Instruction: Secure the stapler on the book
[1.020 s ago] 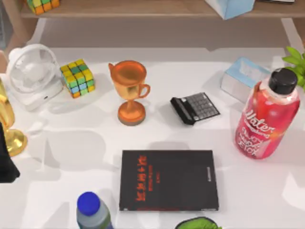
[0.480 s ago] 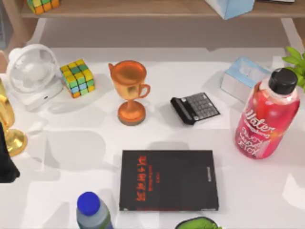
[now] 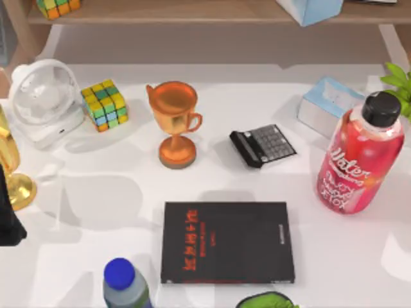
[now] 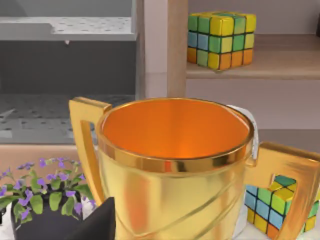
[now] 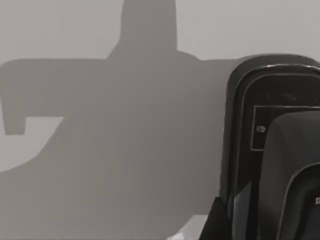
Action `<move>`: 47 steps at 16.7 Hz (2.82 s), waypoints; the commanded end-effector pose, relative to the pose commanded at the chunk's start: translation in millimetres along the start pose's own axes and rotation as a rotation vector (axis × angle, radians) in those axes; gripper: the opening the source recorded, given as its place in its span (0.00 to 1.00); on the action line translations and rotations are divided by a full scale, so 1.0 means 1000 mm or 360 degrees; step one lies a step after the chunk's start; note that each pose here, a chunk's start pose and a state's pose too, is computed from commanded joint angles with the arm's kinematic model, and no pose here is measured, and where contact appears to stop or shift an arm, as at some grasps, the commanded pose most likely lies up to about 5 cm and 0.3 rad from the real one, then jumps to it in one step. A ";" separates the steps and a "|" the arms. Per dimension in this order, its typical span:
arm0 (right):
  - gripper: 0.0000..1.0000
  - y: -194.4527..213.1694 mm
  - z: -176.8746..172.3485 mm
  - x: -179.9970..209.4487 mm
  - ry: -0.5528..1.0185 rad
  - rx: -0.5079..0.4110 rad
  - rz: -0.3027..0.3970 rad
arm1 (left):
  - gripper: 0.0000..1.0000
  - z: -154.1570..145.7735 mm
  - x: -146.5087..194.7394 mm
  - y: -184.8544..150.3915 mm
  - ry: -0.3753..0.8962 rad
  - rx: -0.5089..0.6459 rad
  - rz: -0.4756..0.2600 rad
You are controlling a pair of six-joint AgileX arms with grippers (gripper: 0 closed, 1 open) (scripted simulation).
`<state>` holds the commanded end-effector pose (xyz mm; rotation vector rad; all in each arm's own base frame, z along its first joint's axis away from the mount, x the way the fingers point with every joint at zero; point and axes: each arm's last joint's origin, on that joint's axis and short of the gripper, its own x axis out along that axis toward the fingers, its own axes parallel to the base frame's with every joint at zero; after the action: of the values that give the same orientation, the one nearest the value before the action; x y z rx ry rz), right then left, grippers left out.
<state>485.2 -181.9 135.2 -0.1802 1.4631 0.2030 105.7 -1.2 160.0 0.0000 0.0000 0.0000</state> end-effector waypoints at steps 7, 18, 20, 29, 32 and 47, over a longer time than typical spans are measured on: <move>0.00 0.000 0.000 0.000 0.0000 0.0000 0.0000 | 1.00 0.000 0.000 0.000 0.0000 0.0000 0.0000; 0.00 0.053 -0.003 -0.129 -0.0137 0.0326 -0.0306 | 1.00 0.000 0.000 0.000 0.0000 0.0000 0.0000; 0.00 0.086 -0.006 -0.163 -0.0198 0.0458 -0.0352 | 1.00 0.000 0.000 0.000 0.0000 0.0000 0.0000; 0.00 0.278 -0.025 -0.233 -0.0459 0.0746 -0.0199 | 1.00 0.000 0.000 0.000 0.0000 0.0000 0.0000; 0.00 0.357 -0.032 -0.224 -0.0482 0.0617 -0.0050 | 1.00 0.000 0.000 0.000 0.0000 0.0000 0.0000; 0.00 0.529 -0.103 -0.060 -0.0002 0.0388 -0.0043 | 1.00 0.000 0.000 0.000 0.0000 0.0000 0.0000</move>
<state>250.4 304.5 186.2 -0.0021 1.4702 0.0020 105.7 -1.2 160.0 0.0000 0.0000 0.0000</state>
